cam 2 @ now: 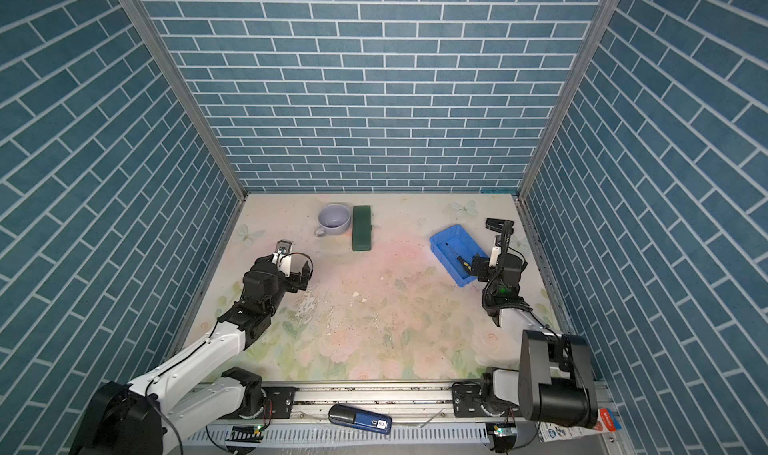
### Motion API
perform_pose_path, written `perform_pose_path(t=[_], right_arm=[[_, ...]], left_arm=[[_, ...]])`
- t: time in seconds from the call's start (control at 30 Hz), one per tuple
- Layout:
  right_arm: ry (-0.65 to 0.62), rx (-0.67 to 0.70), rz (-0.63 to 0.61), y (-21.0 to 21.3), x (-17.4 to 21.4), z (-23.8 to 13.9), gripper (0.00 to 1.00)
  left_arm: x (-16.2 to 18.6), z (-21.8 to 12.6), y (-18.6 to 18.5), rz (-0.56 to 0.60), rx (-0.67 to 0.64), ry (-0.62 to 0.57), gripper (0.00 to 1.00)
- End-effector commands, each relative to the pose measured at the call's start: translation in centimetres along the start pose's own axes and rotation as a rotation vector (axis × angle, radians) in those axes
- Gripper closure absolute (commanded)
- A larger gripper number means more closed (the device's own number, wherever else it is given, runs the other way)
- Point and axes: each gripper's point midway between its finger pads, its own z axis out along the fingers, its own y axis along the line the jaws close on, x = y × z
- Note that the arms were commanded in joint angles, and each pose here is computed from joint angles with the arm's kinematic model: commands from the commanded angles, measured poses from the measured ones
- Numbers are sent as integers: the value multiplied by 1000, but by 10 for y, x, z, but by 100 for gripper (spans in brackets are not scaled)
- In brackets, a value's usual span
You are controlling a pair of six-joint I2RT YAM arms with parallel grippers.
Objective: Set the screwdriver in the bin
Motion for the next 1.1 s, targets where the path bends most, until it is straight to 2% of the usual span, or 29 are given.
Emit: perform_pose_path(t=[0.0,0.27,0.43,0.53,0.63,0.73,1.07], right_arm=[[-59,31,63,-6,-2,7,1],[-43,13,51,-2,15,26,1],[-48,3,49,-1,16,26,1],[-50,-1,49,0,15,26,1],[-46,-9,45,1,14,27,1],[-41,-9,44,1,15,27,1],[-42,5,42,0,15,27,1]], left_arm=[[6,9,15,-19,-64,-13,0],[20,38,20,-33,-83,-48,0],[17,55,23,21,-88,-60,0],[28,67,36,-50,-88,-21,0],[42,73,45,-125,-59,-34,0],[45,77,51,-160,-65,-18,0],[46,77,52,-159,-71,-15,0]])
